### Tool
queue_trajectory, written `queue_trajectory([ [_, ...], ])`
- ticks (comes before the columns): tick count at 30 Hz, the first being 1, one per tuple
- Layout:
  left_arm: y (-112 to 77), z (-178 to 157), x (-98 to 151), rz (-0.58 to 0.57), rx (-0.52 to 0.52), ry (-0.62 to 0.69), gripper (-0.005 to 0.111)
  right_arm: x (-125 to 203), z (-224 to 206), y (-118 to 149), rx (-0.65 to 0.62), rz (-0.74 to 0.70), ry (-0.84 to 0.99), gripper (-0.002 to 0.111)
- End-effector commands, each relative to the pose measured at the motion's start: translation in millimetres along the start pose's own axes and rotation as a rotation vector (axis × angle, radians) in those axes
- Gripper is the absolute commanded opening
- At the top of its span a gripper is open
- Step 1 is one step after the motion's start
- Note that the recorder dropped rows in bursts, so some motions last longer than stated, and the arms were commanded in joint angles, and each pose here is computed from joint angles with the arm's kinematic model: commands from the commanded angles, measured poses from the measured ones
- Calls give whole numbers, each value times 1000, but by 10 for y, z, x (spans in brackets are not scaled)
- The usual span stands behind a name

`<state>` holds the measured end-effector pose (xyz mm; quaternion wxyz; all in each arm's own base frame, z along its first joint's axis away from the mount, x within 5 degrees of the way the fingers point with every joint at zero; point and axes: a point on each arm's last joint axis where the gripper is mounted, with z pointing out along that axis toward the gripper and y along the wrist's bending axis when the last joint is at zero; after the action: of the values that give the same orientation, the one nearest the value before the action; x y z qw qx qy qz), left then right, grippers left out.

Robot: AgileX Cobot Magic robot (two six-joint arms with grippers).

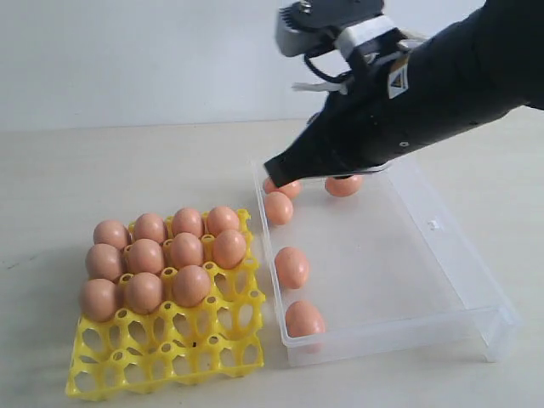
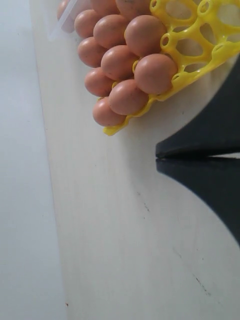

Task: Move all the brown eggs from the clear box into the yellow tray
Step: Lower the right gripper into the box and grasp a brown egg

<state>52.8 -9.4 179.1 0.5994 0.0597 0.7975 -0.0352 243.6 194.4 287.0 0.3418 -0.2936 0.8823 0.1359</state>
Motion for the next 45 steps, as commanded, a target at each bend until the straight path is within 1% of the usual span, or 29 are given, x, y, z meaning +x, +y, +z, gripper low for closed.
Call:
queue_trajectory([
  [1, -1, -9, -23, -2, 2, -19, 0, 128, 417, -512, 42, 301, 80, 18],
  [2, -1, -9, -23, -2, 2, -19, 0, 160, 542, -603, 40, 374, 81, 26],
  [3, -1, -9, -23, -2, 2, -19, 0, 201, 666, -644, 42, 393, 92, 34],
  [4, -1, -9, -23, -2, 2, -19, 0, 237, 750, -658, 44, 390, 109, 39],
  [5, -1, -9, -23, -2, 2, -19, 0, 261, 822, -666, 44, 383, 130, 42],
  [8, -1, -9, -23, -2, 2, -19, 0, 311, 996, -654, 24, 396, 217, 47],
  [15, -1, -9, -23, -2, 2, -19, 0, 318, 1191, -659, 10, 418, 266, 49],
  [17, -1, -9, -23, -2, 2, -19, 0, 302, 1201, -632, -20, 447, 277, 49],
  [19, -1, -9, -23, -2, 2, -19, 0, 294, 1213, -609, -49, 444, 289, 49],
  [23, -1, -9, -23, -2, 2, -19, 0, 309, 1288, -593, -78, 435, 333, 55],
  [26, -1, -9, -23, -2, 2, -19, 0, 363, 1358, -599, -76, 439, 356, 58],
  [33, -1, -9, -23, -2, 2, -19, 0, 360, 1410, -607, -74, 462, 329, 58],
  [41, -1, -9, -23, -2, 2, -19, 0, 397, 1497, -459, -97, 418, 349, 58],
  [45, -1, -9, -23, -2, 2, -19, 0, 461, 1578, -434, -99, 414, 376, 58],
])
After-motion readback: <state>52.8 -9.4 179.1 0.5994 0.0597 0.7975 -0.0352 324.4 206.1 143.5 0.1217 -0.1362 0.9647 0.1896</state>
